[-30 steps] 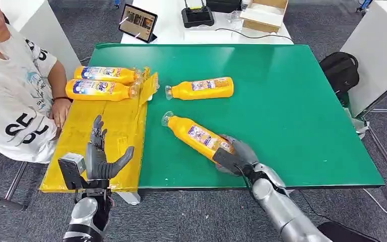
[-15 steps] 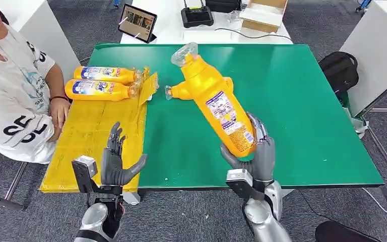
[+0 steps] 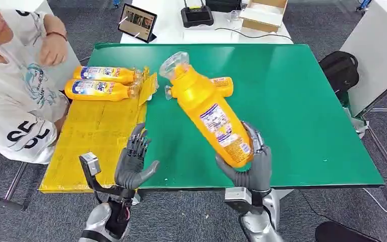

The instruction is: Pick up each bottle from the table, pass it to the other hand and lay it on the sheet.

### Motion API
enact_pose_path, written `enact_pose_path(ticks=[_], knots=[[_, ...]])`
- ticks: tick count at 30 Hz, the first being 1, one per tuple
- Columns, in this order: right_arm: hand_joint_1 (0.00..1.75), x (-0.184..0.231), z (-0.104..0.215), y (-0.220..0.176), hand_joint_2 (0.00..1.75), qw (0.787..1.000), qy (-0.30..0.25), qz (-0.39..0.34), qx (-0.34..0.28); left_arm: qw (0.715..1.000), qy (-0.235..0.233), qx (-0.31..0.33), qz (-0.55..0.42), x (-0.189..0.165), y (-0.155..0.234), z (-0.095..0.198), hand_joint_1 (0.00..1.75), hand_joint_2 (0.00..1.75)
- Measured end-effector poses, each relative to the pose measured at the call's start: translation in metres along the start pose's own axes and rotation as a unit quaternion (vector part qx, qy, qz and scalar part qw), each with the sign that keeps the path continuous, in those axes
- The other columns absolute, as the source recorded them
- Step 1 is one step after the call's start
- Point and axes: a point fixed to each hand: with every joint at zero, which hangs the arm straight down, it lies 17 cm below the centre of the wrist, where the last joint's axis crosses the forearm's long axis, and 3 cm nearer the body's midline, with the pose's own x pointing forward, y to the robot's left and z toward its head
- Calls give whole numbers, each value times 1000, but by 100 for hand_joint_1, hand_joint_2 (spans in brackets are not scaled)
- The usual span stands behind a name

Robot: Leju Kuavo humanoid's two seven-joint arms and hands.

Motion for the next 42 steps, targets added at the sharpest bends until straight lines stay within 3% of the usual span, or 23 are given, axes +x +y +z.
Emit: enact_pose_path(ticks=[8,17,31,32,33,37,38,39,42], knots=[[175,3,40,70,175,994,23,-42,97,997,14,-33,71,-1,-28,-2,0,175],[175,7,77,123,175,981,39,-68,176,989,24,-63,130,-2,-45,1,0,175],[175,3,109,178,175,954,63,-105,274,985,41,-56,155,-15,-39,9,0,175],[175,2,111,179,175,953,65,-107,276,985,43,-57,154,-17,-39,10,21,175],[175,2,112,180,175,952,67,-109,278,986,44,-58,151,-18,-39,11,84,175],[175,-2,117,184,175,948,78,-114,287,988,47,-60,134,-22,-37,14,84,175],[175,-3,118,184,175,947,80,-115,288,988,48,-60,132,-23,-37,14,166,175],[175,-3,118,185,175,947,81,-114,289,988,48,-60,131,-23,-37,15,175,175],[175,-4,119,185,175,947,82,-114,290,989,48,-60,129,-24,-36,15,175,175]])
